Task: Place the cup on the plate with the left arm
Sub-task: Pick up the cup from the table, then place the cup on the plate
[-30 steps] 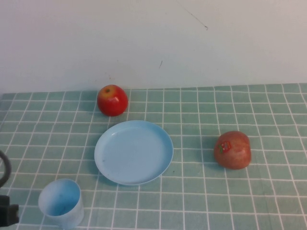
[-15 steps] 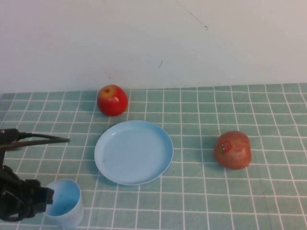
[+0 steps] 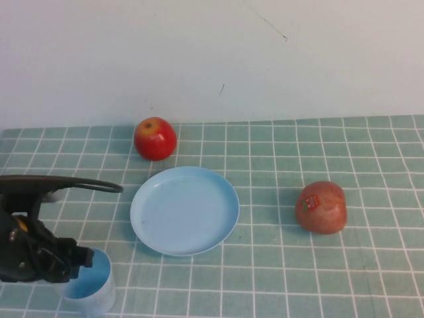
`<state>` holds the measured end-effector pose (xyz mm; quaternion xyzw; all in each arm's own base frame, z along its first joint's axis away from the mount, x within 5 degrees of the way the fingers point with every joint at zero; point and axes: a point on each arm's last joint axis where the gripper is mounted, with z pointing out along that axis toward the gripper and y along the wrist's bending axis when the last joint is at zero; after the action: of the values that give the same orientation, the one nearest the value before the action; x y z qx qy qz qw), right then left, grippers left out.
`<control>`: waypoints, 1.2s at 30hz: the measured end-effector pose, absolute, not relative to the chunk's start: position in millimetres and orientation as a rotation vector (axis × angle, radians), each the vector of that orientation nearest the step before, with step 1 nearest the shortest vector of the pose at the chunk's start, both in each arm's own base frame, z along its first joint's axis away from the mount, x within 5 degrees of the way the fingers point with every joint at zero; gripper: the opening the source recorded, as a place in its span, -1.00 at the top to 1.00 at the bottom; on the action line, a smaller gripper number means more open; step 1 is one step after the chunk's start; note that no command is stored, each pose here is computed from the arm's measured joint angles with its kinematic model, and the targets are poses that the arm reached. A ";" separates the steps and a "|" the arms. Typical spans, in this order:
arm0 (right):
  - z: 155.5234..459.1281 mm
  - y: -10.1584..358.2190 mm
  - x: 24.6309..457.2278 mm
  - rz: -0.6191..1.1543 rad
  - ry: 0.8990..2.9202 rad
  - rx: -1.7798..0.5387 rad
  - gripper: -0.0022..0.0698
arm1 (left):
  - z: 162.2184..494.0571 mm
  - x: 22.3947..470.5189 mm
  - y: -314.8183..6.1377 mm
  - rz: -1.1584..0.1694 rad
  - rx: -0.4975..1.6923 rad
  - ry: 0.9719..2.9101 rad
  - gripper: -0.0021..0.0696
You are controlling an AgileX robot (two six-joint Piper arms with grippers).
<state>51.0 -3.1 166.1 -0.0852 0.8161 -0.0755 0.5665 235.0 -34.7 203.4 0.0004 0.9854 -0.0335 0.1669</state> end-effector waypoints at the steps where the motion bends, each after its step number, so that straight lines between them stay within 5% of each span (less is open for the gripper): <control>1: 166.1 -3.1 51.0 -0.177 1.918 -0.200 0.95 | 199.4 237.6 -35.1 -0.095 0.000 2.809 -0.10; 5: 166.1 -3.1 51.0 -0.177 1.918 -0.200 0.95 | 185.6 243.7 -35.8 -0.086 0.001 2.845 0.09; 9: 166.1 -3.1 51.0 -0.177 1.918 -0.200 0.95 | 179.5 245.8 -36.1 -0.082 0.000 2.864 0.67; 12: 166.1 -3.1 51.0 -0.177 1.918 -0.200 0.95 | 183.4 249.6 -36.6 -0.085 0.000 2.850 0.85; 18: 166.1 -3.1 51.0 -0.177 1.918 -0.200 0.95 | 212.2 269.7 -41.2 -0.126 -0.017 2.790 0.88; 27: 166.1 -3.1 51.0 -0.177 1.918 -0.200 0.95 | 266.7 306.2 -61.1 -0.375 0.012 2.616 0.88; 36: 166.1 -3.1 51.0 -0.177 1.918 -0.200 0.95 | 250.2 346.2 -91.3 -0.489 0.116 2.681 0.88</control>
<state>51.0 -3.1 166.1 -0.0852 0.8161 -0.0755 0.5665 346.2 -91.3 250.2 0.0418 0.9619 -0.1753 0.2055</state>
